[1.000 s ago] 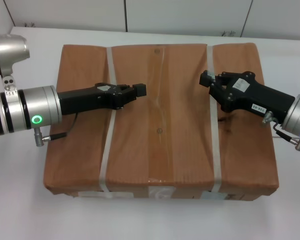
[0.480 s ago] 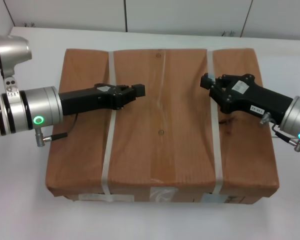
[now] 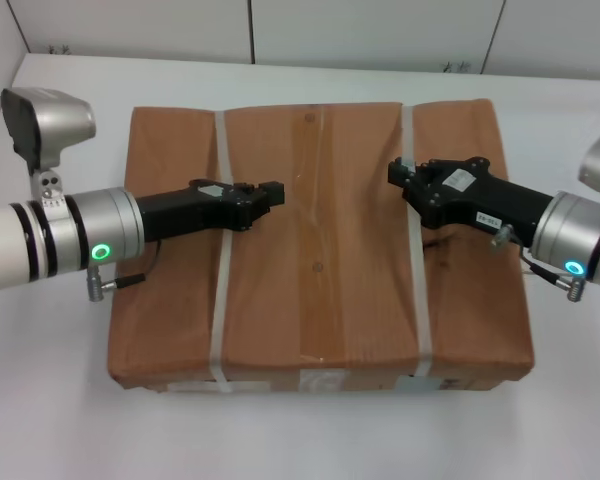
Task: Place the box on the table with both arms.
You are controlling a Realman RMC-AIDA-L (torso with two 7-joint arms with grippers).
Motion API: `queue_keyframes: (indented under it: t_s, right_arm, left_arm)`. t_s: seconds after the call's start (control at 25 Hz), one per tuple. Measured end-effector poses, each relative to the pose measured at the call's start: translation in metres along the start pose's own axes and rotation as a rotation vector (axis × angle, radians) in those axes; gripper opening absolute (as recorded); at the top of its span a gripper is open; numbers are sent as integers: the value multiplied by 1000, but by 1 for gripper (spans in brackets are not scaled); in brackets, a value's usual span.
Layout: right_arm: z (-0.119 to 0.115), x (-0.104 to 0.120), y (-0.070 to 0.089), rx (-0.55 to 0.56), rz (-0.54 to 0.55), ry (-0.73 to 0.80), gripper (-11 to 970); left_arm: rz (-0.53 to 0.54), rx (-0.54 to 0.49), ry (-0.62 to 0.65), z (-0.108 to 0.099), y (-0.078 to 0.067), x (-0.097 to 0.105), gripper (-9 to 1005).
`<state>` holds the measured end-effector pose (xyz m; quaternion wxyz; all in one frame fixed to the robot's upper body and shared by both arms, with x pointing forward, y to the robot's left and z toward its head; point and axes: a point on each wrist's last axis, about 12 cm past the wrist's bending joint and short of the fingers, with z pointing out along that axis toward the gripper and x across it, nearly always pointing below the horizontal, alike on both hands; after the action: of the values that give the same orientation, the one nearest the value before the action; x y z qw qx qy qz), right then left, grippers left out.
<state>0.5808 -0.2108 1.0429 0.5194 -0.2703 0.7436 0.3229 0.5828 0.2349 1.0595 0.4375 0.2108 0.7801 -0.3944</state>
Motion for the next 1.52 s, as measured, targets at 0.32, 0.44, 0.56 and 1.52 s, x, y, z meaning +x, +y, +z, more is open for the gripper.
queue_keyframes:
  t_s: [0.32,0.44,0.56,1.52]
  right_arm:
    - [15,6,5,19,16,75,75]
    - [18,8,7,23,22,91,75]
    - [21,10,8,32,27,110,76]
    - [31,15,11,78,70,172,78]
  left_arm:
    - [49,-85,25,8,5,8,43]
    - [61,-106,40,10,6,10,43]
    - [63,-129,59,12,8,13,43]
    - [85,-213,113,14,13,31,68]
